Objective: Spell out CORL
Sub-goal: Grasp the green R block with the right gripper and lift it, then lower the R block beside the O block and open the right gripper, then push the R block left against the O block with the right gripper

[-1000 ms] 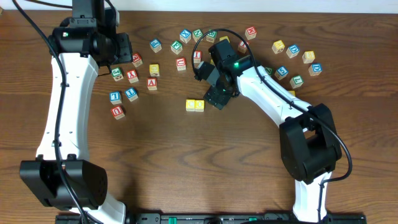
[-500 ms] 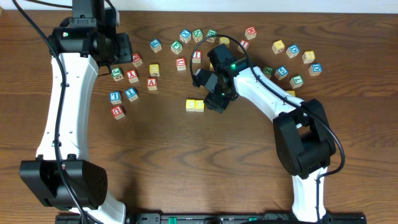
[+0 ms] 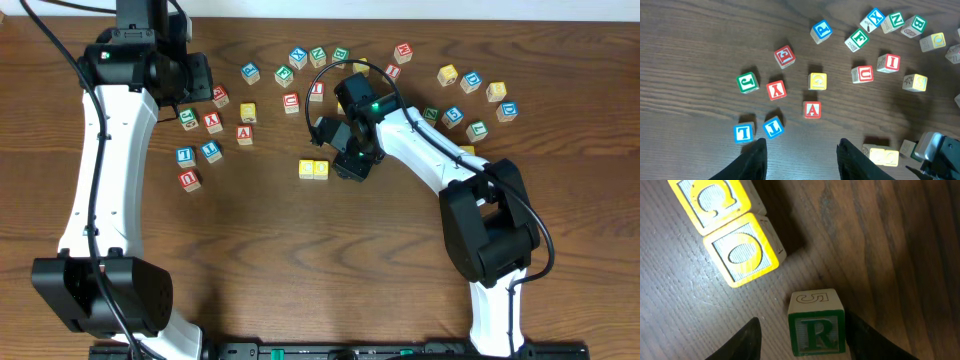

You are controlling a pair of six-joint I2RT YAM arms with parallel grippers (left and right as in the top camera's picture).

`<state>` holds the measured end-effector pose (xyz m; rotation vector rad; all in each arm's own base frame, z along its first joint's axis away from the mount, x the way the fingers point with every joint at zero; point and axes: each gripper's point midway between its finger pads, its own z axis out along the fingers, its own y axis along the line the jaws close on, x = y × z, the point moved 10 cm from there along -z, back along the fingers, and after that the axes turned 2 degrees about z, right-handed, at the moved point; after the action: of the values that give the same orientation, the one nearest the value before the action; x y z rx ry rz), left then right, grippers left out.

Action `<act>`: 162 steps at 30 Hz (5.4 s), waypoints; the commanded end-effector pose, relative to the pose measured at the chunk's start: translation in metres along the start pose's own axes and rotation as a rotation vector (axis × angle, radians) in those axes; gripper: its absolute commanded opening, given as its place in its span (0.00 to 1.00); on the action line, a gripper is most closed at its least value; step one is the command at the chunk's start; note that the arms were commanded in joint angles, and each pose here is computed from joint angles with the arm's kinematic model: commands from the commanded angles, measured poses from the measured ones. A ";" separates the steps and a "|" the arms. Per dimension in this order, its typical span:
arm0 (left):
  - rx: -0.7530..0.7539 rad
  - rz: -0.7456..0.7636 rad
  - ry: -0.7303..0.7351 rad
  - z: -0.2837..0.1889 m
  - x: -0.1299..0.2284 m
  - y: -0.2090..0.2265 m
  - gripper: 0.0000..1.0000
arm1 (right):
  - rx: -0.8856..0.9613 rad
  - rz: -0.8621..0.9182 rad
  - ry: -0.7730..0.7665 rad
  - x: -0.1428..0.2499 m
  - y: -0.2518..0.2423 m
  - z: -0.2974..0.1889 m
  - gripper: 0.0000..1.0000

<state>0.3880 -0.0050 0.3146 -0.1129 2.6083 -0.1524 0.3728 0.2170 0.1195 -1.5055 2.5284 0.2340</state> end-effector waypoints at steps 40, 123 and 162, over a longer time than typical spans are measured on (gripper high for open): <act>-0.006 -0.003 0.011 0.004 0.000 0.001 0.45 | 0.128 0.976 0.079 0.012 -0.001 0.003 0.31; -0.006 -0.002 0.011 0.005 0.000 0.000 0.45 | 0.166 1.016 -0.116 0.001 -0.043 -0.014 0.05; -0.007 -0.003 0.018 0.004 0.001 0.000 0.45 | 0.078 0.907 -0.166 -0.006 -0.039 -0.041 0.01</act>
<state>0.3875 -0.0050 0.3144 -0.1132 2.6117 -0.1523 0.3949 0.2053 0.1281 -0.2449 2.9141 0.3315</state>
